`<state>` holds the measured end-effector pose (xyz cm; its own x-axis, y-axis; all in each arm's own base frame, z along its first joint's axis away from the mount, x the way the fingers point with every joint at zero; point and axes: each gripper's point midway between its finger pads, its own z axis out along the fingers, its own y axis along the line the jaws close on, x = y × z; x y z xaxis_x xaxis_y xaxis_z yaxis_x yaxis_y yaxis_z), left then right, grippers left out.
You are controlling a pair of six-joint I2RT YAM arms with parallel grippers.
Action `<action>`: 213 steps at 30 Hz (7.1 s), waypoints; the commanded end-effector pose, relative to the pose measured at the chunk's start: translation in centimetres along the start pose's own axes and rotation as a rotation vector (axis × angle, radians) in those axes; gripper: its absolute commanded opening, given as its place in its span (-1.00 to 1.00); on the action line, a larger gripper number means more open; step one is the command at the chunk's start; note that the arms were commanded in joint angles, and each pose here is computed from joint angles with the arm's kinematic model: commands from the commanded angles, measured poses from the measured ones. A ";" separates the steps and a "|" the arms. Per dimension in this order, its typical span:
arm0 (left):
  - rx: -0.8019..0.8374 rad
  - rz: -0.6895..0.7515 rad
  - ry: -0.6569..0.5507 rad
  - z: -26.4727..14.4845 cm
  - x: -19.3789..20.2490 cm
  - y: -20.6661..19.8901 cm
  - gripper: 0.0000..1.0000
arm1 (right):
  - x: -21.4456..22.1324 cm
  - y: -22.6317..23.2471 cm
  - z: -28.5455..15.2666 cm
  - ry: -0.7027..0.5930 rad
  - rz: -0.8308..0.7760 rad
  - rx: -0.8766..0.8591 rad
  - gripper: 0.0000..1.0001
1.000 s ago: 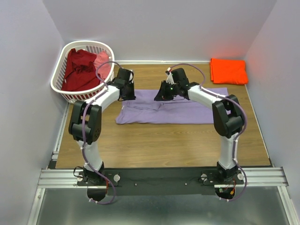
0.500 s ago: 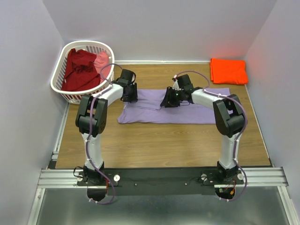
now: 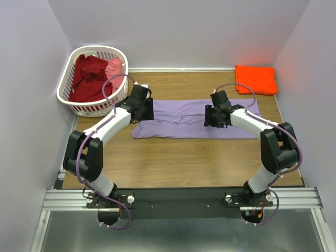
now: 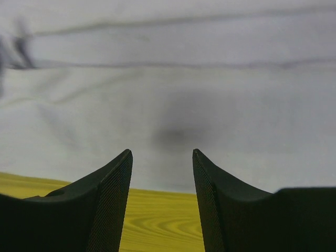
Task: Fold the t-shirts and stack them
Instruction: Fold the tshirt
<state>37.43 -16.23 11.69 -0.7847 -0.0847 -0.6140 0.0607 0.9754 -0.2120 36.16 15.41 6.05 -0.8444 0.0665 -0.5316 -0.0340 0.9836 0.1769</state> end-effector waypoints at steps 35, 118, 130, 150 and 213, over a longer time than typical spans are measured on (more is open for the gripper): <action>-0.165 0.101 0.104 14.2 -5.1 2.0 0.04 | 19.6 8.5 -7.4 0.484 0.124 -0.295 0.04; -0.067 0.000 -0.617 -12.2 -3.3 5.9 0.72 | 11.7 1.6 -3.7 0.283 0.073 -0.055 -0.35; -0.061 0.020 -0.625 -12.7 -3.5 5.7 0.71 | 15.7 9.6 0.2 0.333 0.035 -0.127 -0.38; 0.297 -0.047 -0.128 -9.7 7.6 -2.4 0.74 | 14.4 10.1 -8.6 0.224 -0.012 -0.084 0.00; 0.070 0.128 0.448 -8.3 26.2 -5.7 0.29 | 27.9 -1.2 -10.5 0.472 0.199 0.103 -0.99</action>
<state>11.29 -22.40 3.13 -0.9563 0.1521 -0.2497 0.2156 0.9436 -0.2513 7.35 15.67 1.01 -0.9774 0.2073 -0.0419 0.1959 0.9620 0.1901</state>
